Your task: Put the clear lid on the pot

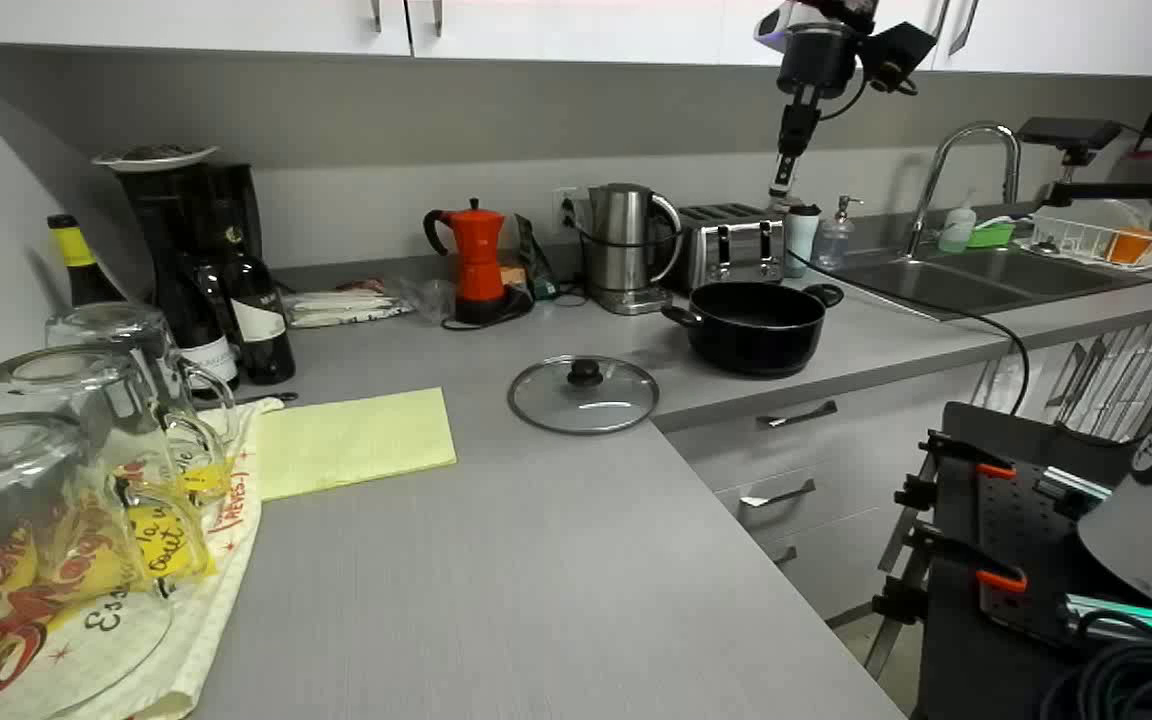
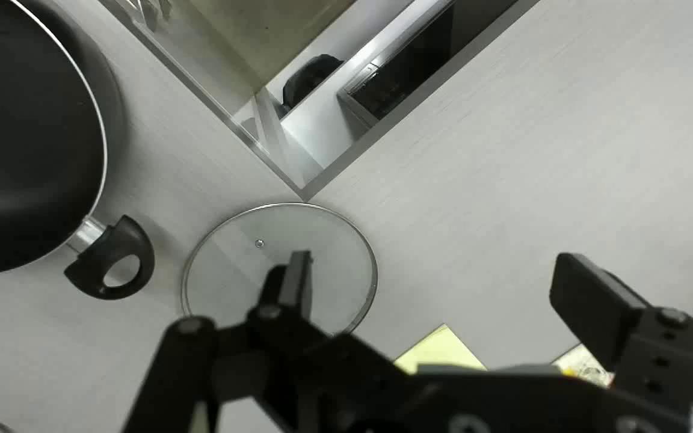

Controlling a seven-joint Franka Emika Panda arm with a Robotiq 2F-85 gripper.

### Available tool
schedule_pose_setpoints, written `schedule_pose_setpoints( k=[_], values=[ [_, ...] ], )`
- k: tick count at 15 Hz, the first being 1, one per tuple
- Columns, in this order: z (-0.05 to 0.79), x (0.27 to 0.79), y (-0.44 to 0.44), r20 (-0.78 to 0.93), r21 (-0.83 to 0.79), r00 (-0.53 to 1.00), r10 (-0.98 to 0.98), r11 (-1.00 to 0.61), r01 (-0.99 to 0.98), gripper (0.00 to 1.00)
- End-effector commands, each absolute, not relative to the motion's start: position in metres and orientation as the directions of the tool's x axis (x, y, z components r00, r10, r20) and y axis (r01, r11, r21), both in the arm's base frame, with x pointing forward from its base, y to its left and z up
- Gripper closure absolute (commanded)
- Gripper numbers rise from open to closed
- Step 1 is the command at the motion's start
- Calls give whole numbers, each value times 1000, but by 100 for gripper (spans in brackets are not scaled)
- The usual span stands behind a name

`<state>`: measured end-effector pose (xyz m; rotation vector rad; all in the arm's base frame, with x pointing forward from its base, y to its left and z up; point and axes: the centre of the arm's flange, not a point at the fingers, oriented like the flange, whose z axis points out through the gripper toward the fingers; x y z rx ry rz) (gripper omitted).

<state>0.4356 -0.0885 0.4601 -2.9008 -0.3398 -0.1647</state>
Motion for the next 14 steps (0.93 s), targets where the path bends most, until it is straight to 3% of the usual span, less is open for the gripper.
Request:
schedule_pose_setpoints(
  k=[1,7,14],
  values=[
    [460,436,-89,136,-200,967,216,-950,240,0],
    [460,439,-88,131,-192,967,216,-952,239,0],
    [453,496,-82,156,-98,968,195,-973,211,0]
  ],
)
